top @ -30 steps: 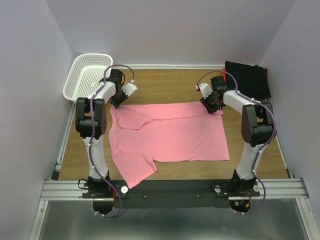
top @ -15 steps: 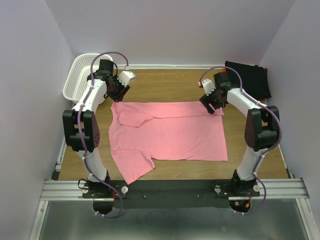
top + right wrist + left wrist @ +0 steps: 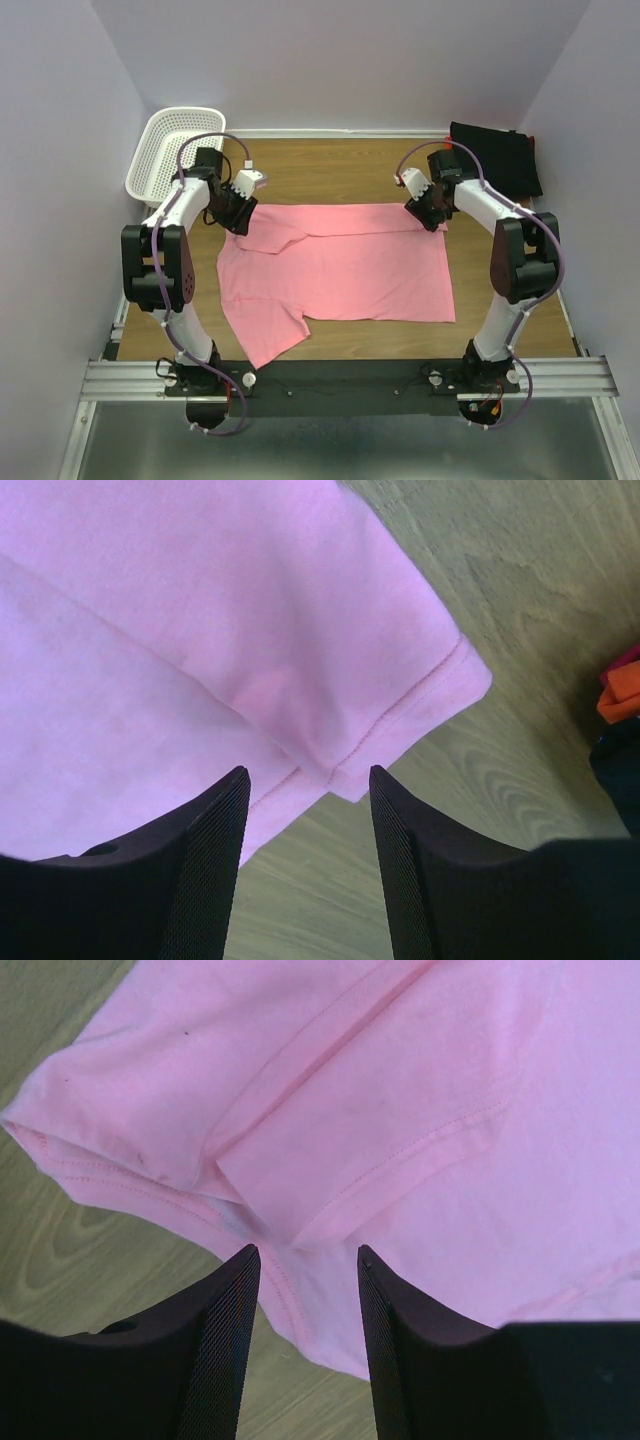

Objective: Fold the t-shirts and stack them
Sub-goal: Fold the flattened tshirt in 1/3 of the way

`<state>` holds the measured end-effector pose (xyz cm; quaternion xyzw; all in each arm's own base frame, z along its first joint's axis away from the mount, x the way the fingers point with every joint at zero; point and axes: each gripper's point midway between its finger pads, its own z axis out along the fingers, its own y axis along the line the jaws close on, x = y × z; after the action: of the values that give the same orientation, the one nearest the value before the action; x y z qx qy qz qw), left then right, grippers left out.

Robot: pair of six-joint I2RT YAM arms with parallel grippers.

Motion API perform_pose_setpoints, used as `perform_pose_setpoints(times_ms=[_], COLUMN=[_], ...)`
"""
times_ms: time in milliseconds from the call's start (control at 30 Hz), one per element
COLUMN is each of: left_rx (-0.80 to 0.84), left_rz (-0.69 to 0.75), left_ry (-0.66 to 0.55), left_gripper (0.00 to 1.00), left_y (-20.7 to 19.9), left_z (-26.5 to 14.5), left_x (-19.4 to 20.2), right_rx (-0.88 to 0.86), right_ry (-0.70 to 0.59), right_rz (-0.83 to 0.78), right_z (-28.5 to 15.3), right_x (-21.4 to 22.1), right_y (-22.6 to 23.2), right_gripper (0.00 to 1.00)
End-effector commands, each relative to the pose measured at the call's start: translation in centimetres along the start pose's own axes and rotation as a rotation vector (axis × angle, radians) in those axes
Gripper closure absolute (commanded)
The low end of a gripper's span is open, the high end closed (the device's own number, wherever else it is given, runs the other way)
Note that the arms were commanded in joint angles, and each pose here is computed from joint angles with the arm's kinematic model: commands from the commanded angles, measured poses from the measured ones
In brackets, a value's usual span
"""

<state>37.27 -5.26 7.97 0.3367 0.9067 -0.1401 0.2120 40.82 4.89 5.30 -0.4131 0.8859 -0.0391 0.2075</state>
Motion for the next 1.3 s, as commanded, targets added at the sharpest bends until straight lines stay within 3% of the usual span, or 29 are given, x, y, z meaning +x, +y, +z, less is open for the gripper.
perform_pose_setpoints(times_ms=[0, 667, 967, 1100, 1267], left_rx=[0.021, 0.024, 0.076, 0.09, 0.089], left_rz=[-0.024, -0.135, -0.169, -0.186, -0.201], left_ry=[-0.055, -0.061, -0.044, -0.03, -0.016], left_gripper=[0.48, 0.51, 0.52, 0.52, 0.52], left_y=[-0.5, 1.5, 0.7, 0.6, 1.0], left_z=[-0.5, 0.3, 1.7, 2.6, 3.4], left_x=[-0.9, 0.6, 1.6, 2.2, 2.5], right_rx=[-0.026, -0.013, -0.017, -0.016, -0.015], right_ry=[0.074, 0.111, 0.101, 0.097, 0.087], right_rz=[-0.045, -0.061, -0.059, -0.058, -0.059], right_z=[1.4, 2.4, 2.3, 2.2, 1.9], right_x=[1.9, 2.2, 2.0, 2.0, 1.8], right_y=[0.3, -0.3, -0.2, -0.2, -0.3], right_gripper=[0.42, 0.62, 0.8, 0.99, 0.99])
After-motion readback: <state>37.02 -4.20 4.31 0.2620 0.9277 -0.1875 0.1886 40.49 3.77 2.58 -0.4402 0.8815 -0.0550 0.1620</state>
